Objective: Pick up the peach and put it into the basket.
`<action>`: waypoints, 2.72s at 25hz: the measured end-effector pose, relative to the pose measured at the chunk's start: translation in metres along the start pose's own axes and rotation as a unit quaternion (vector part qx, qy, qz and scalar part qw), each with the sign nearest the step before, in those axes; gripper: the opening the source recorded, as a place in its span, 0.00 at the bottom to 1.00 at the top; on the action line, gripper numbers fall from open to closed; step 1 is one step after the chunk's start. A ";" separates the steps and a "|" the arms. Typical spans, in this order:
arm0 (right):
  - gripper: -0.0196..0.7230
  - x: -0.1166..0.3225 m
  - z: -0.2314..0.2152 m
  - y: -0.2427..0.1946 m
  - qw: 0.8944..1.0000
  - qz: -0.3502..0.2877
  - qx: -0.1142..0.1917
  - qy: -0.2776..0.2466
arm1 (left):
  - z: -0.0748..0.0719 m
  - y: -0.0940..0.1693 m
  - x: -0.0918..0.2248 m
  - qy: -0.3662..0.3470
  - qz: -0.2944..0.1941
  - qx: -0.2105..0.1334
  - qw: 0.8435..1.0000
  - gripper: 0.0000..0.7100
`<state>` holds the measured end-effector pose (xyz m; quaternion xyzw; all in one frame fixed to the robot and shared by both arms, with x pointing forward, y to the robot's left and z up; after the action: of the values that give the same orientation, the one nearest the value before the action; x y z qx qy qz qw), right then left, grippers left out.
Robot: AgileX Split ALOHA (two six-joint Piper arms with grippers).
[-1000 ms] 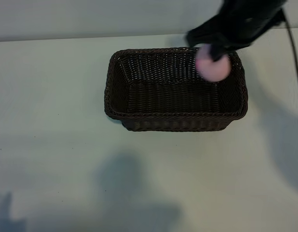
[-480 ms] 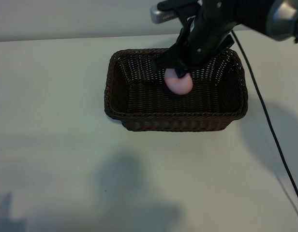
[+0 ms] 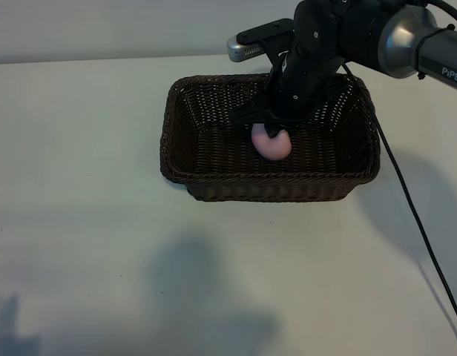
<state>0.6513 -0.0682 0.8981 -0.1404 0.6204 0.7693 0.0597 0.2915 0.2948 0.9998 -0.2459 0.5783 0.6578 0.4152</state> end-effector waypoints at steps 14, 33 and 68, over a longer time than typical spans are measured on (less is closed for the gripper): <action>0.83 -0.056 0.011 0.100 0.998 -0.051 0.014 0.034 | 0.000 0.000 0.000 0.013 0.000 0.000 1.000 0.84; 0.79 -0.097 -0.256 0.171 0.970 -0.126 0.123 -0.167 | 0.000 0.000 0.000 0.014 0.000 0.000 1.000 0.83; 0.78 0.204 -0.138 0.399 0.907 -0.381 0.101 -0.144 | 0.000 0.000 0.000 0.012 0.001 0.000 1.000 0.83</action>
<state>0.3700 -0.3086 1.1871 -0.2469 0.5787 0.6328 0.4513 0.2917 0.2948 0.9992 -0.2533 0.5838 0.6550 0.4075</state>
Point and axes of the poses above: a point on each arm's last joint axis where the gripper is mounted, y pointing back along that axis away from the gripper, z along the wrist's bending axis when the last joint is at zero, x = y × z, the point moved 8 cm from there along -y, pointing out along that axis toward the gripper, and after that the axes turned 14 degrees about -y, right-handed, at the moved point
